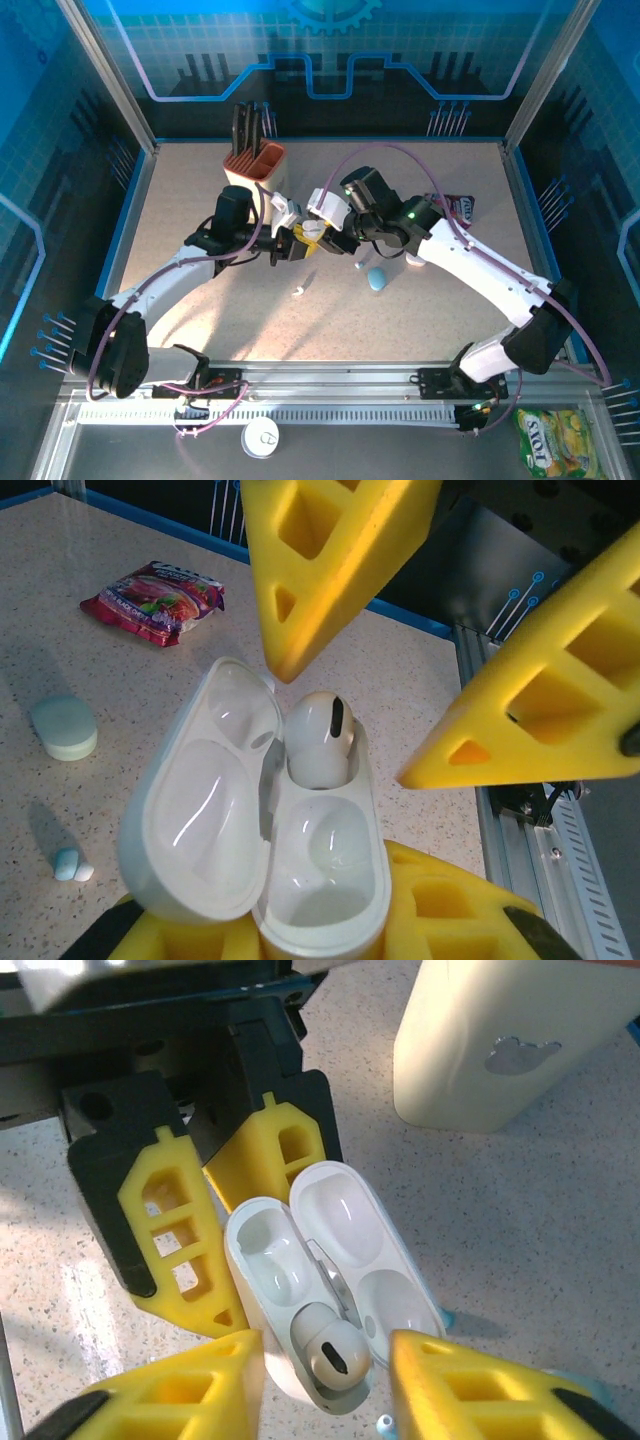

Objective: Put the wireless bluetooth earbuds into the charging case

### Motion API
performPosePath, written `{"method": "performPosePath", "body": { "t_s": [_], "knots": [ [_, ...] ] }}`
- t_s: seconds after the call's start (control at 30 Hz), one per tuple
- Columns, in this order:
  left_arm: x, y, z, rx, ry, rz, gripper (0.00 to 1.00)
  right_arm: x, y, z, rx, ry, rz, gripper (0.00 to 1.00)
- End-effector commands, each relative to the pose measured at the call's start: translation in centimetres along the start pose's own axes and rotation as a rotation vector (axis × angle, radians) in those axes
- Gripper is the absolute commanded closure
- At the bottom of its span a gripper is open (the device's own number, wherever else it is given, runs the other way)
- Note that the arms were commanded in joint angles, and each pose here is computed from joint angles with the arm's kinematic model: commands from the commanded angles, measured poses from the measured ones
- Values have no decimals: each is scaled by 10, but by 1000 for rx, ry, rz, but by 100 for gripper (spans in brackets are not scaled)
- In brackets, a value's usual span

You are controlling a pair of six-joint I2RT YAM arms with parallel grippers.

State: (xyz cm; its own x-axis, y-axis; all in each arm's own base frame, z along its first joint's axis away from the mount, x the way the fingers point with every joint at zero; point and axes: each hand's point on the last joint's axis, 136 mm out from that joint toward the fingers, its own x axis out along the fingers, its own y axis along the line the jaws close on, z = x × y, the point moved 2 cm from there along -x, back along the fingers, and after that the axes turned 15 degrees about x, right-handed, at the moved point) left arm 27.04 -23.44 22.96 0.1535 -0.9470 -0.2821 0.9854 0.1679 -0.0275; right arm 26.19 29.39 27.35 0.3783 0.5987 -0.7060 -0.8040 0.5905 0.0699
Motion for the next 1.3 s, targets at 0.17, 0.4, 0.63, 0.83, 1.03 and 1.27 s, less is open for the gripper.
{"method": "performPosePath", "body": {
  "t_s": [0.17, 0.4, 0.63, 0.83, 1.03, 1.27],
  "knots": [
    [-4, -5, 13, 59, -31, -11, 85, -40, -17, 17, 216, -201, 63, 40],
    [-19, 10, 6, 24, -25, 91, 84, -41, -74, -3, 715, -283, 50, 32],
    [-55, 28, 8, 40, -64, 278, 84, 21, -81, -61, 982, 17, 56, 35],
    [-75, 34, 15, 60, -79, 422, 83, 80, -50, -90, 889, 312, 94, 34],
    [-93, 38, 18, 67, -120, 580, 83, 132, -9, -104, 761, 544, 106, 42],
    [-106, 30, 25, 99, -119, 617, 84, 170, 25, -120, 661, 745, 53, 48]
  ]
}}
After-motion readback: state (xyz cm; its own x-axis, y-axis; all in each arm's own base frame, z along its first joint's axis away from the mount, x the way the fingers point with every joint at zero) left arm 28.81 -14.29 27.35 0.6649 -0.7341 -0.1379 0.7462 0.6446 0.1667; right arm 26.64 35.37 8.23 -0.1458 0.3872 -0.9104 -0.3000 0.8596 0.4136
